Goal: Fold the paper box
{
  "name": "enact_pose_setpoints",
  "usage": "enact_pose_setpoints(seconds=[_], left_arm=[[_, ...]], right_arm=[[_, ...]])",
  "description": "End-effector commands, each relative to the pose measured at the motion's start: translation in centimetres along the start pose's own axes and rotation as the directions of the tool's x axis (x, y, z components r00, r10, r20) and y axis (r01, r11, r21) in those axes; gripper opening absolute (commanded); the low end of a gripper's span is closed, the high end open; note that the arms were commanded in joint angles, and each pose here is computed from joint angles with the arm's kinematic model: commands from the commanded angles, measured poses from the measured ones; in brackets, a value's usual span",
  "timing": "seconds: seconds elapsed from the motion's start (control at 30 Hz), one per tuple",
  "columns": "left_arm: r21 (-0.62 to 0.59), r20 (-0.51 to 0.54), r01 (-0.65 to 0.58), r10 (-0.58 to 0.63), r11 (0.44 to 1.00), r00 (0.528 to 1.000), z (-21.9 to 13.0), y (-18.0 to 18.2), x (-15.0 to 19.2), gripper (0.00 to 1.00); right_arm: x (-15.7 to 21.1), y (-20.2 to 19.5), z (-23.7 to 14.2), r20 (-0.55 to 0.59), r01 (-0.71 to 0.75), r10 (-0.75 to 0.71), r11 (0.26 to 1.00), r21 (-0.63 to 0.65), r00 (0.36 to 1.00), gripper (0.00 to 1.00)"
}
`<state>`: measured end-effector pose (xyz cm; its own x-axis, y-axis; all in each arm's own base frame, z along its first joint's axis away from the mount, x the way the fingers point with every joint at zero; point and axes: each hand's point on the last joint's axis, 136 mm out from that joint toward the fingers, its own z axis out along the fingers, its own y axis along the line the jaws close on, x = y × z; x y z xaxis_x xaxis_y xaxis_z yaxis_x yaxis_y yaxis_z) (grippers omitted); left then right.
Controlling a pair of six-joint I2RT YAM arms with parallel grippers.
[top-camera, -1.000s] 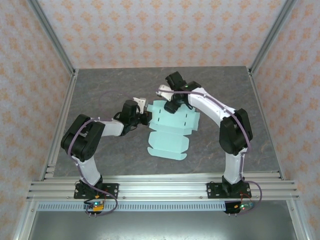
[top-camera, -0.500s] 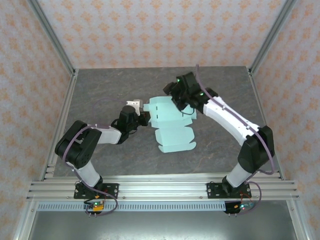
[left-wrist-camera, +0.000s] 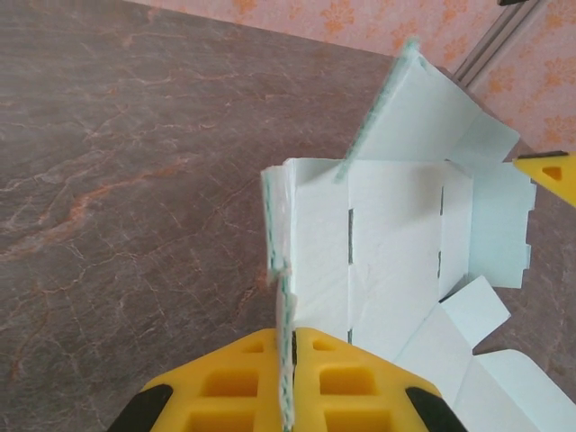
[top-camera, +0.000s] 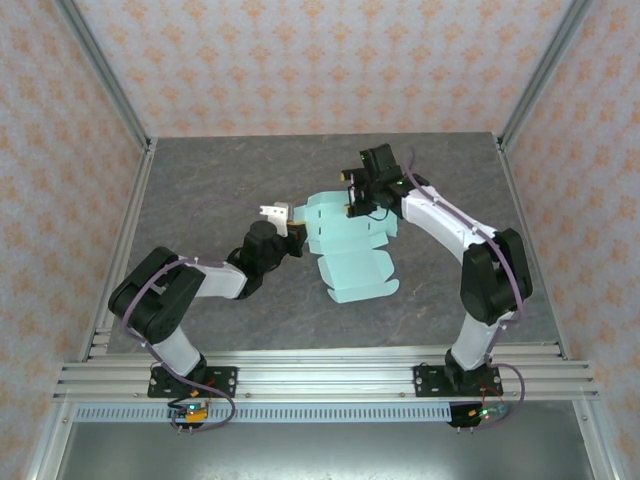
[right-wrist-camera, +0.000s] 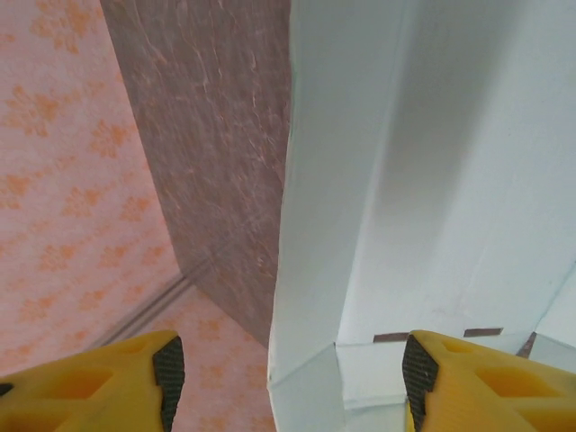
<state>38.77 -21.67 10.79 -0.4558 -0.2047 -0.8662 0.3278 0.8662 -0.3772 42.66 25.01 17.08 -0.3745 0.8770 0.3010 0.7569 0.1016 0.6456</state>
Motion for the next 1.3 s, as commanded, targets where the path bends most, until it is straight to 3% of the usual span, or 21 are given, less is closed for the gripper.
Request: enact_pose_setpoints(seconds=[0.0,0.17,0.27,0.37,0.43,0.6,0.67,0.77,1.03,1.13,1.27], left_arm=[[-0.025,0.079,-0.035,0.036,0.999,0.996,-0.4,-0.2,-1.6,0.00],[-0.026,0.087,-0.023,0.025,0.999,0.996,-0.5,-0.2,-1.8,0.00],[-0.037,0.090,-0.025,0.028,0.999,0.996,-0.6,0.1,-1.5,0.00],[-0.077,0.070,-0.016,0.022,0.997,0.997,-0.4,0.7,-1.4,0.01],[-0.081,0.072,0.011,-0.005,0.997,0.997,-0.5,0.8,-1.5,0.05],[-0.101,0.092,0.077,-0.068,0.992,0.993,-1.7,1.9,-2.4,0.32],[-0.084,0.107,0.111,-0.101,0.990,0.989,-2.6,2.2,-3.1,0.48],[-0.058,0.091,0.092,-0.087,0.994,0.992,-4.2,1.8,-3.0,0.59],[-0.123,0.033,-0.031,0.035,0.992,0.999,-7.5,3.4,-0.7,0.63],[-0.170,-0.011,-0.088,0.088,0.982,0.996,-6.8,4.6,-0.4,0.64],[-0.119,-0.004,-0.146,0.147,0.982,0.989,-5.1,4.4,0.0,0.64]], right_arm=[[0.1,0.8,1.5,-0.039,-0.075,0.075,0.997,-0.009,0.996,0.55],[0.5,1.2,3.1,-0.072,-0.089,0.090,0.996,0.009,0.993,0.35],[0.6,1.4,3.6,-0.077,-0.084,0.085,0.996,0.010,0.993,0.34],[0.3,1.4,3.7,-0.062,-0.068,0.068,0.998,0.009,0.996,0.14],[0.1,1.7,3.7,-0.051,-0.037,0.037,0.999,-0.005,0.998,0.09],[1.8,3.5,4.9,-0.156,0.096,-0.118,0.985,-0.143,0.981,0.07],[2.1,3.9,5.3,-0.173,0.132,-0.168,0.970,-0.205,0.970,0.07],[2.0,4.1,5.3,-0.154,0.217,-0.265,0.937,-0.272,0.952,0.04],[2.4,2.7,6.4,-0.184,0.309,-0.392,0.880,-0.360,0.901,0.05],[2.8,2.5,6.8,-0.203,0.316,-0.423,0.856,-0.408,0.883,0.05],[3.6,2.4,7.1,-0.226,0.341,-0.478,0.822,-0.457,0.849,0.05]])
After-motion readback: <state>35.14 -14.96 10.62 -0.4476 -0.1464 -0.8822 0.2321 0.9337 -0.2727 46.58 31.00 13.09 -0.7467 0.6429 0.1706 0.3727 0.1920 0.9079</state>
